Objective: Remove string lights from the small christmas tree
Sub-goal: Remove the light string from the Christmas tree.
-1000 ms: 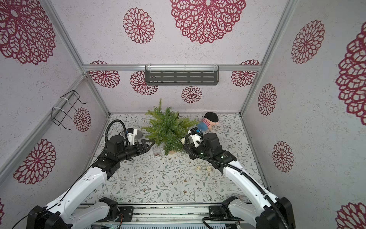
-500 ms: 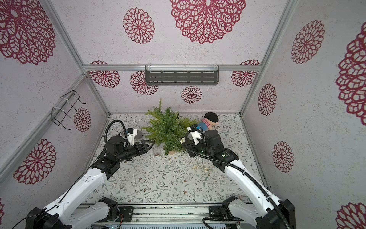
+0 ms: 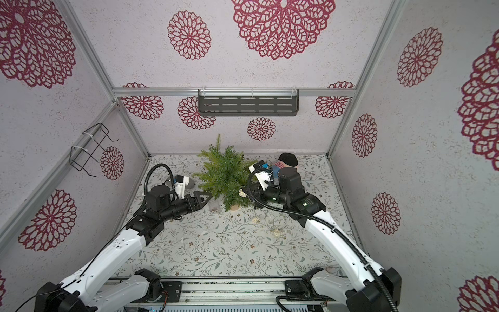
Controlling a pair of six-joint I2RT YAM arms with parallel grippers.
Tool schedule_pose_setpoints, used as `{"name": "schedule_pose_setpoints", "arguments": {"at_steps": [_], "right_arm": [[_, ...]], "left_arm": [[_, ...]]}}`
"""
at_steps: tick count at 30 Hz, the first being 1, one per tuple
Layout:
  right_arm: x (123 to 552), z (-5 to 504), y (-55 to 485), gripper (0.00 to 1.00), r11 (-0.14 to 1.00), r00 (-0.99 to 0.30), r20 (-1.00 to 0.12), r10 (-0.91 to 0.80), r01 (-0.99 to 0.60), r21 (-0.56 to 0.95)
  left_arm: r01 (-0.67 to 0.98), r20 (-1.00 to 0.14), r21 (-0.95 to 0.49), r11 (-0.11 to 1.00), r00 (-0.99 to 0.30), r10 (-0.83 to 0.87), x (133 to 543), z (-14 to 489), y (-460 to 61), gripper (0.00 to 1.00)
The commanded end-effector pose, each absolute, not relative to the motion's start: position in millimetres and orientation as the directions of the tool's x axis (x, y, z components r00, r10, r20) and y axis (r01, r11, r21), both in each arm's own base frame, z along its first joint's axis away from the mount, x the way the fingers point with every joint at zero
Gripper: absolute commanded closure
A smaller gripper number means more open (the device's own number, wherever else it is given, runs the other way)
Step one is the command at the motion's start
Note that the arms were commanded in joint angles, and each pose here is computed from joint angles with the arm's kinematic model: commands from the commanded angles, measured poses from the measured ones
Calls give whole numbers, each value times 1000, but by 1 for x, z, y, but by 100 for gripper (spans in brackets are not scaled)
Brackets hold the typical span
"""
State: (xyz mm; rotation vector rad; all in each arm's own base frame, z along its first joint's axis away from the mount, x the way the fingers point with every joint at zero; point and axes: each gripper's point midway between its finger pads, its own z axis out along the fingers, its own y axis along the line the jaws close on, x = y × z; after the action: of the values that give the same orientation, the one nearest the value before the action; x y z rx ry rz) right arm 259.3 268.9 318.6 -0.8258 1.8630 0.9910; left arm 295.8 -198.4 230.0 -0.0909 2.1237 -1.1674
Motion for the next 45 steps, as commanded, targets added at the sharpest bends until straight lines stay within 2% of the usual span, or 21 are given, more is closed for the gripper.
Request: {"name": "schedule_pose_setpoints", "arguments": {"at_steps": [1,6,10,14,18,22,27,32,38,45], "right_arm": [[248,341,283,100,378,-354,-921,-165,-885,272],[245,348,298,100,333,-333,-927,-175,-906,263],[243,351,305,100,314,-327,-928,-181,-913,260],[242,355,309,100,304,-322,-930,-177,-917,259],[242,362,313,100,296,-313,-934,-172,-921,255],[241,367,316,100,284,-306,-937,-169,-925,251],[238,369,318,100,275,-306,-936,-175,-928,252],[233,374,317,100,267,-296,-940,-172,-932,245],[228,372,322,100,245,-300,-938,-172,-936,254],[221,373,329,100,208,-291,-941,-171,-945,254]], "left_arm": [[258,-547,-764,591,-745,-383,295,235,-198,16],[329,-624,-712,620,-701,-345,292,248,-196,17],[515,-778,-535,670,-610,-152,278,260,-207,20],[703,-879,-372,606,-476,13,262,272,-229,22],[789,-935,-236,568,-344,89,262,284,-242,23],[816,-952,-164,554,-277,126,274,287,-251,26],[821,-964,-102,562,-220,147,292,286,-258,36],[868,-970,-77,490,-179,165,289,287,-270,37],[858,-967,-77,508,-188,171,294,282,-269,49],[869,-966,-98,484,-199,162,284,278,-269,50]]}}
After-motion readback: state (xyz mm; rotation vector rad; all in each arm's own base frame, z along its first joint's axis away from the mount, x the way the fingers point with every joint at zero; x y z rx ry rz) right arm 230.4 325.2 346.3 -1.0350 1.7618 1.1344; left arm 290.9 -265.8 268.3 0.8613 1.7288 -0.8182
